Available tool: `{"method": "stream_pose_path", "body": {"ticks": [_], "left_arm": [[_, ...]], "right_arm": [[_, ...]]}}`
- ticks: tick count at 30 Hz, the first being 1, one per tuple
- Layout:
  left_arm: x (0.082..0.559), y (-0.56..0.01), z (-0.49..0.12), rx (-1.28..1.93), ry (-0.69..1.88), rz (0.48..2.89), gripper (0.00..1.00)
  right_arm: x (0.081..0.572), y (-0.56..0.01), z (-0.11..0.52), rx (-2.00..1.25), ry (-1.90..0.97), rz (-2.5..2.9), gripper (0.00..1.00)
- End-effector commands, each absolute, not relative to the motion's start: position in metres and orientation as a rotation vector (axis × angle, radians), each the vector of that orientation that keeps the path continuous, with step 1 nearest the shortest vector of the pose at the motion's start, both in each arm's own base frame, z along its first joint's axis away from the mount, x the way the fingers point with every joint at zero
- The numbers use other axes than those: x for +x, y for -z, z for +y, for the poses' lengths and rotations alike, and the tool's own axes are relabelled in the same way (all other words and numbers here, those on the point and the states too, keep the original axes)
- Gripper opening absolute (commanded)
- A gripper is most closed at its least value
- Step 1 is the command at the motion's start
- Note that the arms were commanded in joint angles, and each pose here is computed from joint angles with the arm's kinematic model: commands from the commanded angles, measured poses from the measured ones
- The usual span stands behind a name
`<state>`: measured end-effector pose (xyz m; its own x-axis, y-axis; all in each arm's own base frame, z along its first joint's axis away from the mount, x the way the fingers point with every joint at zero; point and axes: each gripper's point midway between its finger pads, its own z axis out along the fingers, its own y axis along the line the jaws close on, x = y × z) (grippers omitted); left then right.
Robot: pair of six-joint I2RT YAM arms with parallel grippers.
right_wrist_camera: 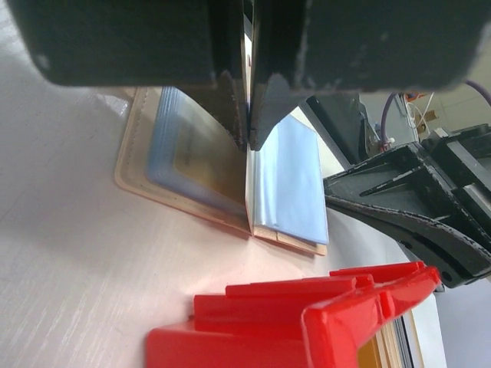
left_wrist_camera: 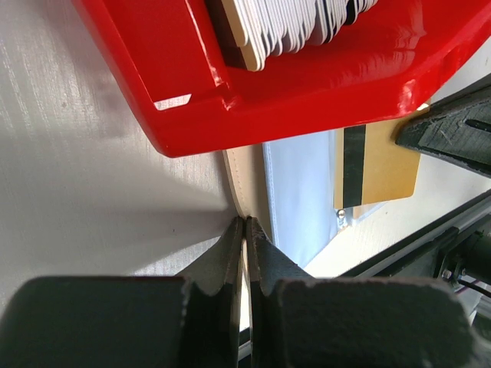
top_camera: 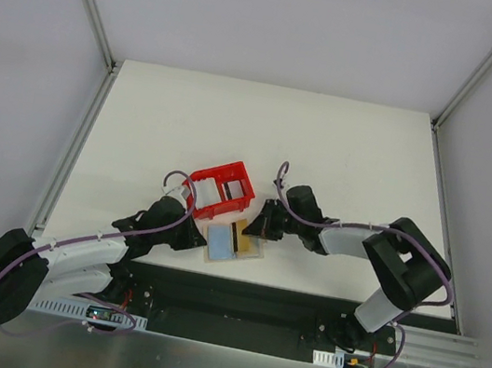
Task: Put the credit cards into the card holder
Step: Insert the credit card into the card holder.
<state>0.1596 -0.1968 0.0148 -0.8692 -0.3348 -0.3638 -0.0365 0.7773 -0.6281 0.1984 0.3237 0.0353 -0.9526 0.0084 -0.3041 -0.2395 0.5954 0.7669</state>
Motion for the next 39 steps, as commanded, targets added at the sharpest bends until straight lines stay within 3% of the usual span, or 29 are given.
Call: {"method": "stream_pose_path", "body": {"ticks": [1, 9, 28, 39], "left_arm": [[0.149, 0.002, -0.184, -0.279, 0.784, 2.585, 0.00], [0.150, -0.001, -0.184, -0.288, 0.788, 2.572, 0.00], [0.150, -0.001, -0.185, -0.291, 0.792, 2.572, 0.00], [0.151, -0.002, -0.185, -0.297, 0.796, 2.565, 0.00]], "right_arm": [[0.197, -0.051, 0.324, -0.209, -1.282, 2.475, 0.00], [0.196, -0.066, 0.330, -0.236, -1.323, 2.448, 0.00], [0.181, -0.017, 0.332, -0.182, -1.274, 2.578, 0.00], [0.172, -0.018, 0.339, -0.182, -1.263, 2.583, 0.00]]}}
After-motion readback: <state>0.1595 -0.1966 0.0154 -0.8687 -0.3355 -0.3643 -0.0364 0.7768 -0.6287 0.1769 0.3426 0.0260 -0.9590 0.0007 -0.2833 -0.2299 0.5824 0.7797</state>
